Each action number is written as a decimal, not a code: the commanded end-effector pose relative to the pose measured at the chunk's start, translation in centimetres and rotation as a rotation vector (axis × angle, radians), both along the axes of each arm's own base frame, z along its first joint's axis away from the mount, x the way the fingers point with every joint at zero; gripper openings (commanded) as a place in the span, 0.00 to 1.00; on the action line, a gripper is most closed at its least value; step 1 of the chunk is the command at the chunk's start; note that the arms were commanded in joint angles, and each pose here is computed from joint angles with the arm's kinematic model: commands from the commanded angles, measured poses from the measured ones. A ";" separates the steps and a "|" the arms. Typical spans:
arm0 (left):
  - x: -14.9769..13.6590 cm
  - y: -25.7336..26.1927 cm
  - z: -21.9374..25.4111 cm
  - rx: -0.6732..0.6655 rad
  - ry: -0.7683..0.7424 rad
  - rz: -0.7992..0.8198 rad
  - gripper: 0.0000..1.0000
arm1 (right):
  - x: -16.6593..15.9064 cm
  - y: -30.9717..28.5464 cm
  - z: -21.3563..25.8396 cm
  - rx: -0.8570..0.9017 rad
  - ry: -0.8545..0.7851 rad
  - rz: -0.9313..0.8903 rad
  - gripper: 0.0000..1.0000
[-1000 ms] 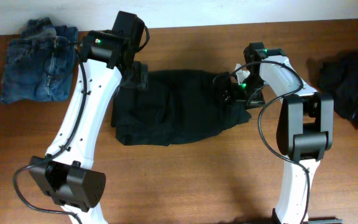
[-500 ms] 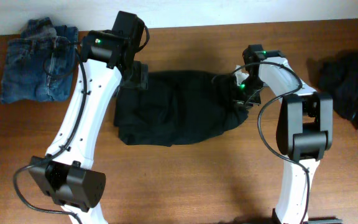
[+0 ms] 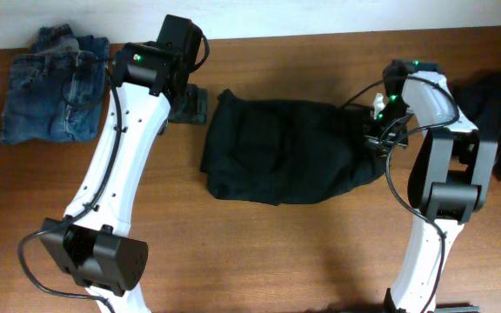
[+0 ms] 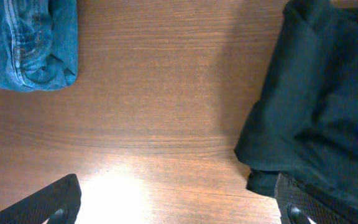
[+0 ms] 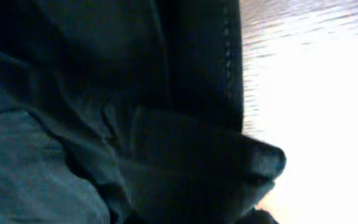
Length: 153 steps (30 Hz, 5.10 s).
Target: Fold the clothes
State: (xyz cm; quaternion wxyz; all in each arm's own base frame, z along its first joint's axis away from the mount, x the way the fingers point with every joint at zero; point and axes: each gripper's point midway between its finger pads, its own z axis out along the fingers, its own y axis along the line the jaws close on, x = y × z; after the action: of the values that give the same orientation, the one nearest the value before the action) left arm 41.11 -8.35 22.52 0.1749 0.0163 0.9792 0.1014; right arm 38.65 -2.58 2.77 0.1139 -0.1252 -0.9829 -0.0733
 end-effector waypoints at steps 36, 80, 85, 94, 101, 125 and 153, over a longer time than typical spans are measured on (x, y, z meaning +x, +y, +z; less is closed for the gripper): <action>1.6 9.0 -9.2 0.007 0.226 0.279 0.99 | 4.5 9.7 10.8 -0.355 -0.247 0.098 0.04; 2.2 9.1 -10.3 0.012 0.232 0.278 0.99 | 4.7 1.2 19.2 -0.550 -0.388 0.022 0.04; 2.2 9.0 -10.3 0.009 0.232 0.277 0.99 | 4.7 3.7 18.8 -0.485 -0.397 0.053 0.05; 2.1 9.0 -10.4 0.009 0.233 0.278 0.99 | 6.0 11.2 18.5 -0.339 -0.491 0.135 0.05; 2.1 9.0 -10.4 0.009 0.233 0.277 0.99 | 6.0 16.4 16.9 -0.260 -0.508 0.178 0.09; 2.2 9.0 -11.8 0.016 0.262 0.278 0.99 | 4.6 2.7 17.8 -0.667 -0.368 0.015 0.04; 2.5 9.0 -11.8 0.013 0.252 0.278 0.99 | 10.1 17.5 15.1 0.039 -0.540 0.047 0.17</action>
State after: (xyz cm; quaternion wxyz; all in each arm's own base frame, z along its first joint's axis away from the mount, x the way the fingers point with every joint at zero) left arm 43.66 0.56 11.19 0.0404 -0.0992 0.9859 0.1288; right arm 49.52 10.64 17.99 -0.1677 -0.0892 -0.9804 -0.0526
